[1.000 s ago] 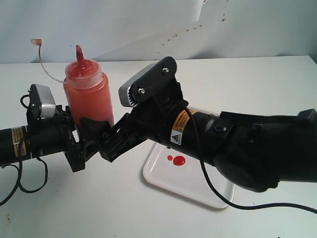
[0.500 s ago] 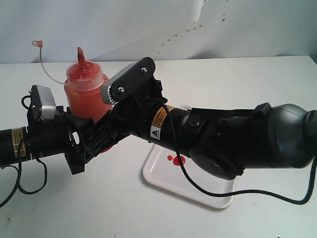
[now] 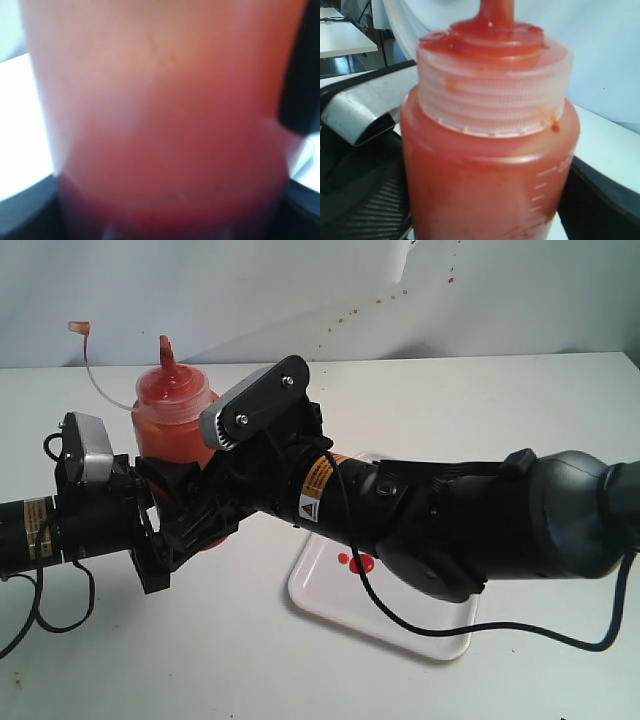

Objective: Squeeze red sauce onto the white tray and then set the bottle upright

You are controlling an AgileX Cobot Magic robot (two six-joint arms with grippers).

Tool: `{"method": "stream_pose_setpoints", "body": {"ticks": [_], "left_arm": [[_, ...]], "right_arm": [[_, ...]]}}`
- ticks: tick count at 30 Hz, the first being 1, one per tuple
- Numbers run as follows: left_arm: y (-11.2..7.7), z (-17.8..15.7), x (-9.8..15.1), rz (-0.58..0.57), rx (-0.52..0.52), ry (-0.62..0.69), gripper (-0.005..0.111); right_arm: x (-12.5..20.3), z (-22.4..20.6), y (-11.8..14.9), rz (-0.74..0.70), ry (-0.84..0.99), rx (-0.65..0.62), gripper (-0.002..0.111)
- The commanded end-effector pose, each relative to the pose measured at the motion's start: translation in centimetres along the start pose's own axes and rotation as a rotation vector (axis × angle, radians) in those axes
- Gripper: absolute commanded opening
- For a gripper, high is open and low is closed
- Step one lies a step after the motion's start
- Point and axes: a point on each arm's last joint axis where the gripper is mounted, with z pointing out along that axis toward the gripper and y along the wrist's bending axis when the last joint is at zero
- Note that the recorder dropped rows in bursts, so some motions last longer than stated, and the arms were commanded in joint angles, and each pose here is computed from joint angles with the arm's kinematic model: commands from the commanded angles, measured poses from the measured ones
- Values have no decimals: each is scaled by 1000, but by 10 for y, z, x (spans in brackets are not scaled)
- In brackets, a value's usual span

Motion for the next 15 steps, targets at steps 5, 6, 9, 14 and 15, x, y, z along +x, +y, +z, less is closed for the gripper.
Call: {"method": "stream_pose_setpoints", "body": {"ticks": [5, 6, 9, 14, 15], "left_arm": [[-3, -1, -8, 7, 20, -55, 0], [-2, -1, -8, 5, 16, -58, 0], [0, -1, -9, 25, -5, -67, 1], [5, -2, -9, 28, -60, -67, 1], [7, -2, -8, 20, -82, -62, 1]], "right_arm": [[-3, 1, 0, 9, -21, 1, 0], [-3, 1, 0, 11, -22, 2, 0], [-3, 1, -1, 15, -23, 13, 0], [-3, 1, -4, -21, -25, 41, 0], [-3, 1, -4, -30, -25, 42, 0]]}}
